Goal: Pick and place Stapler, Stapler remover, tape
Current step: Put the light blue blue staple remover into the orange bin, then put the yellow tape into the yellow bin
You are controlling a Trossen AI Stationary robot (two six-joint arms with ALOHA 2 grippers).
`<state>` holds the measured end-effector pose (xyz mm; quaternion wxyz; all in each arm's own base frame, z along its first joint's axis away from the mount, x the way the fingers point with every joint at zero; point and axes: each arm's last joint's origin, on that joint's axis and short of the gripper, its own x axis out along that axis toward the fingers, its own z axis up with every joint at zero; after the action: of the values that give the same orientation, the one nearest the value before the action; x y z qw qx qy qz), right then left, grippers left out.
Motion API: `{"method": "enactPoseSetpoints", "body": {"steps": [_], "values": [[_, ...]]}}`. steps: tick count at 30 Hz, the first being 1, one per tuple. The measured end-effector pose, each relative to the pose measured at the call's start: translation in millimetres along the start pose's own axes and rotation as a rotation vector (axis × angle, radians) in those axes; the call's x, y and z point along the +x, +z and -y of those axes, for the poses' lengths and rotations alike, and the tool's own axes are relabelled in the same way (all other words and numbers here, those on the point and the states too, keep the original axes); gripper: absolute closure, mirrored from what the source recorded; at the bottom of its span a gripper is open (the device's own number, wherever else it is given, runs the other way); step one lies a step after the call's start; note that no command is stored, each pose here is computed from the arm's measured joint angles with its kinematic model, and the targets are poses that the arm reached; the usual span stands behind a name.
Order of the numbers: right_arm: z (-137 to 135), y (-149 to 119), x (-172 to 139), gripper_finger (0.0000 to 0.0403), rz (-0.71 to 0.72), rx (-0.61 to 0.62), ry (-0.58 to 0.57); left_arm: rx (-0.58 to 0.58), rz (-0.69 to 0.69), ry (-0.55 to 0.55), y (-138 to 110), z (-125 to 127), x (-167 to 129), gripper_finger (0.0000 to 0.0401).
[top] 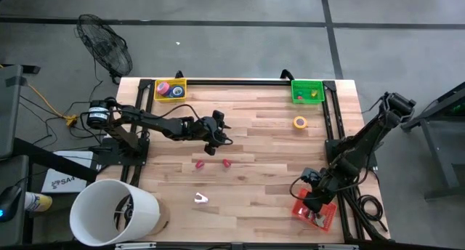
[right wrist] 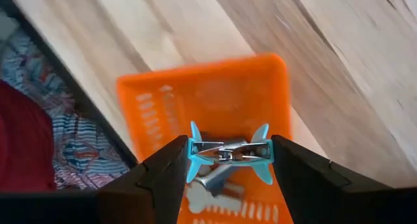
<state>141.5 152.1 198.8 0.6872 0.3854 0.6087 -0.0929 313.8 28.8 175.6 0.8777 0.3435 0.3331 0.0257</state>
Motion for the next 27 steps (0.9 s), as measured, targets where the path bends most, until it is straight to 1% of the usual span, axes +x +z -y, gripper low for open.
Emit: {"method": "enactPoseSetpoints", "body": {"steps": [3,12,15,18,20,23,25,27], "values": [[2,1,0,0.0187,-0.029,0.044,-0.026,0.000,0.000,0.000,0,0,0,0.0185],[4,11,0,0.0123,-0.048,0.082,-0.027,0.000,0.000,0.000,0,0,0,0.0185],[3,15,-1,0.0117,-0.058,0.072,-0.011,0.000,0.000,-0.001,0,0,0,0.0185],[3,21,-6,0.0117,-0.073,0.095,0.018,0.000,-0.001,-0.002,0,0,0,0.0185],[6,25,-11,0.0116,-0.045,0.108,0.025,0.000,-0.001,-0.002,0,0,0,0.0185],[15,33,-18,0.0116,0.057,0.076,-0.032,0.001,-0.001,-0.002,0,0,0,0.0185],[25,39,-22,0.0116,0.122,0.054,-0.109,0.001,-0.001,-0.002,0,0,0,0.0185],[37,45,-27,0.0116,0.178,0.037,-0.217,0.001,-0.001,-0.002,0,0,0,0.0185]]}}
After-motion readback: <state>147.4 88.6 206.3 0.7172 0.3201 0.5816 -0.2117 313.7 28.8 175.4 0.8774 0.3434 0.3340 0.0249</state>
